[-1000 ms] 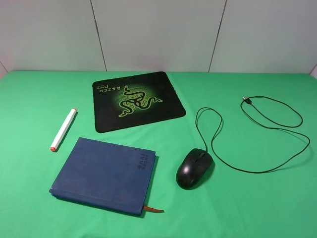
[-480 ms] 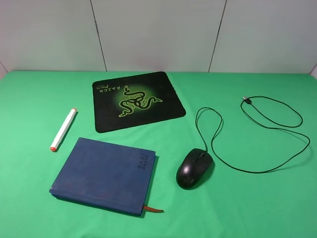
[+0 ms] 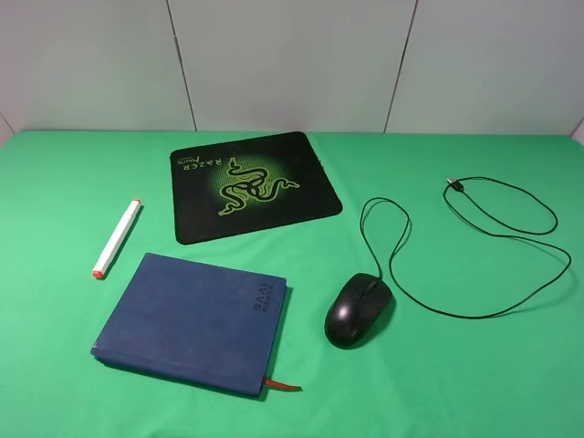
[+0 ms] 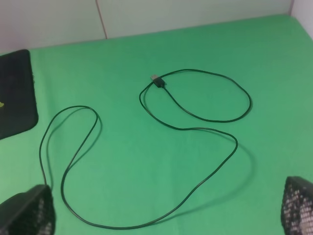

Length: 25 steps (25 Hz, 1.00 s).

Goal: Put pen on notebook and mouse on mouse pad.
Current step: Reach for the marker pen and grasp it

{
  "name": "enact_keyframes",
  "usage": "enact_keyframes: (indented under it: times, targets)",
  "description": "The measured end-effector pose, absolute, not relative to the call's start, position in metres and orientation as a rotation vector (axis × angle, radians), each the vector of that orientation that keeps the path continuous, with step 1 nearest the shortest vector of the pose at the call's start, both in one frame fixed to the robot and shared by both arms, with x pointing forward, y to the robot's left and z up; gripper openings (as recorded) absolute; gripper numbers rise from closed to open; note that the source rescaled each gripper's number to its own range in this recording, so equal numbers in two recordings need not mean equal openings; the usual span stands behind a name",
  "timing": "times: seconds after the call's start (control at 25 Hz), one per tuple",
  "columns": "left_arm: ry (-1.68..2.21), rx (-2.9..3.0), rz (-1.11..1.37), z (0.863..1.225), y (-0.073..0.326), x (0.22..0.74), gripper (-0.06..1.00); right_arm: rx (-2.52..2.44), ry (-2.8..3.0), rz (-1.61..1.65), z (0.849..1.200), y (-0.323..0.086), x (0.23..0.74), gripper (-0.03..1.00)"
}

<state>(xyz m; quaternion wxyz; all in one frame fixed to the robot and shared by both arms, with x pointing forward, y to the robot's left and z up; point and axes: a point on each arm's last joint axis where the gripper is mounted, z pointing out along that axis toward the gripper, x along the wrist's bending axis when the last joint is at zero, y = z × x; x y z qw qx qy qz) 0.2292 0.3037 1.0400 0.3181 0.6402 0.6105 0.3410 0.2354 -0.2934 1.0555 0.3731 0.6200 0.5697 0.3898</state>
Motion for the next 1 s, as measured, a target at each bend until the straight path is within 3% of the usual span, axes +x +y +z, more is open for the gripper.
enact_keyframes:
  times: [0.36, 0.56, 0.68, 1.0]
  targets:
    - [1.605, 1.681, 0.908, 1.043, 0.304, 0.228, 1.0, 1.588, 1.46, 0.999, 1.055, -0.293, 0.235, 1.0]
    - [1.674, 1.734, 0.898, 1.066, 0.308, 0.23, 1.0, 1.588, 1.46, 0.999, 1.055, -0.293, 0.235, 1.0]
    - [1.802, 1.757, 0.907, 1.094, 0.315, 0.247, 1.0, 1.588, 1.46, 0.999, 1.055, -0.293, 0.235, 1.0]
    - [1.94, 1.82, 0.866, 1.12, 0.319, 0.304, 1.0, 1.588, 1.46, 0.999, 1.055, -0.293, 0.235, 1.0]
